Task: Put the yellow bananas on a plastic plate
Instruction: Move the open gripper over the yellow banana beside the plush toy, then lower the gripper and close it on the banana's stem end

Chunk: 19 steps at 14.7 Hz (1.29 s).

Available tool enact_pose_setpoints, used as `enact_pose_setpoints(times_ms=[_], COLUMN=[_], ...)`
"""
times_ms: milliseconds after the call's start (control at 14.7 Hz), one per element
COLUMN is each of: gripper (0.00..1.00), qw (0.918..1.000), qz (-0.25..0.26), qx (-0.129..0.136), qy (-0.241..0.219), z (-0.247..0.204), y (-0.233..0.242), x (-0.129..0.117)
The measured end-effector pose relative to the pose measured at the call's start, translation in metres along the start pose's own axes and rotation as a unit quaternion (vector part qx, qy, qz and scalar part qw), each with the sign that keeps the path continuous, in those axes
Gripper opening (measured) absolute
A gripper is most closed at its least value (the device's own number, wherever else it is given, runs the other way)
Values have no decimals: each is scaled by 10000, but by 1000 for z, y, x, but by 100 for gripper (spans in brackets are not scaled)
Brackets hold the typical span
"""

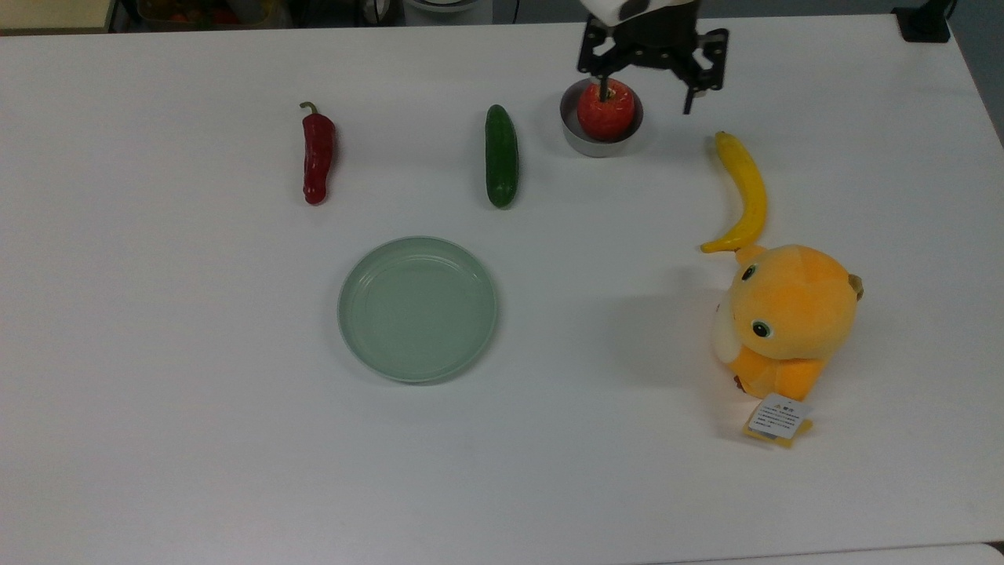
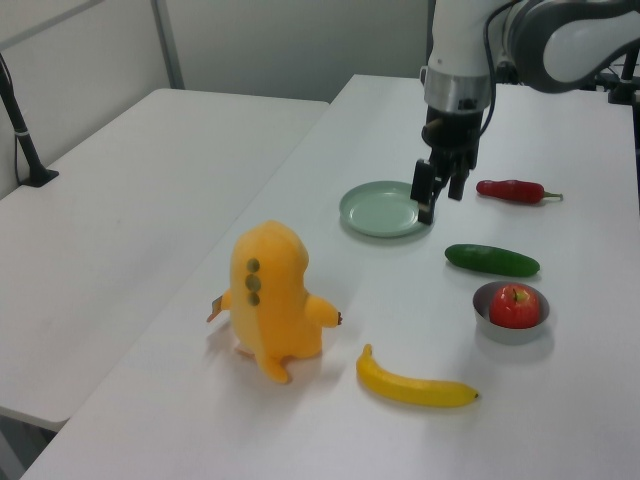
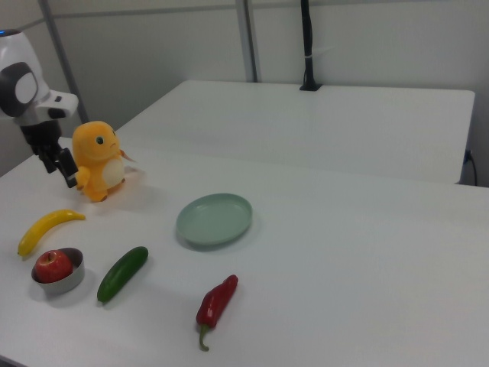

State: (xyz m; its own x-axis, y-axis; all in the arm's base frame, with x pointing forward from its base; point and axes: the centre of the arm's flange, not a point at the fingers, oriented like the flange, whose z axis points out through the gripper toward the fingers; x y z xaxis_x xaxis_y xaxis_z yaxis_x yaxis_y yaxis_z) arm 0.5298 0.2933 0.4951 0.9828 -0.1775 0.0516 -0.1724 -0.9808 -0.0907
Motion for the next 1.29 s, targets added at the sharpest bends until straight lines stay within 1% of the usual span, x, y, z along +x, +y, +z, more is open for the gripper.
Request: enact_pose_setpoints(times_ms=[273, 545, 613, 750, 1022, 1158, 1295], gripper=[100, 100, 100, 100, 100, 100, 100], qw=[9988, 9984, 9984, 9986, 9987, 9987, 9980], qz=[-199, -143, -172, -264, -401, -452, -606], qx=[398, 522, 522, 433, 265, 199, 152], qy=[222, 166, 152, 139, 190, 139, 134], z=[11, 31, 37, 59, 106, 123, 135], y=[-41, -63, -69, -85, -115, -123, -132], x=[-15, -22, -22, -29, -47, -54, -62])
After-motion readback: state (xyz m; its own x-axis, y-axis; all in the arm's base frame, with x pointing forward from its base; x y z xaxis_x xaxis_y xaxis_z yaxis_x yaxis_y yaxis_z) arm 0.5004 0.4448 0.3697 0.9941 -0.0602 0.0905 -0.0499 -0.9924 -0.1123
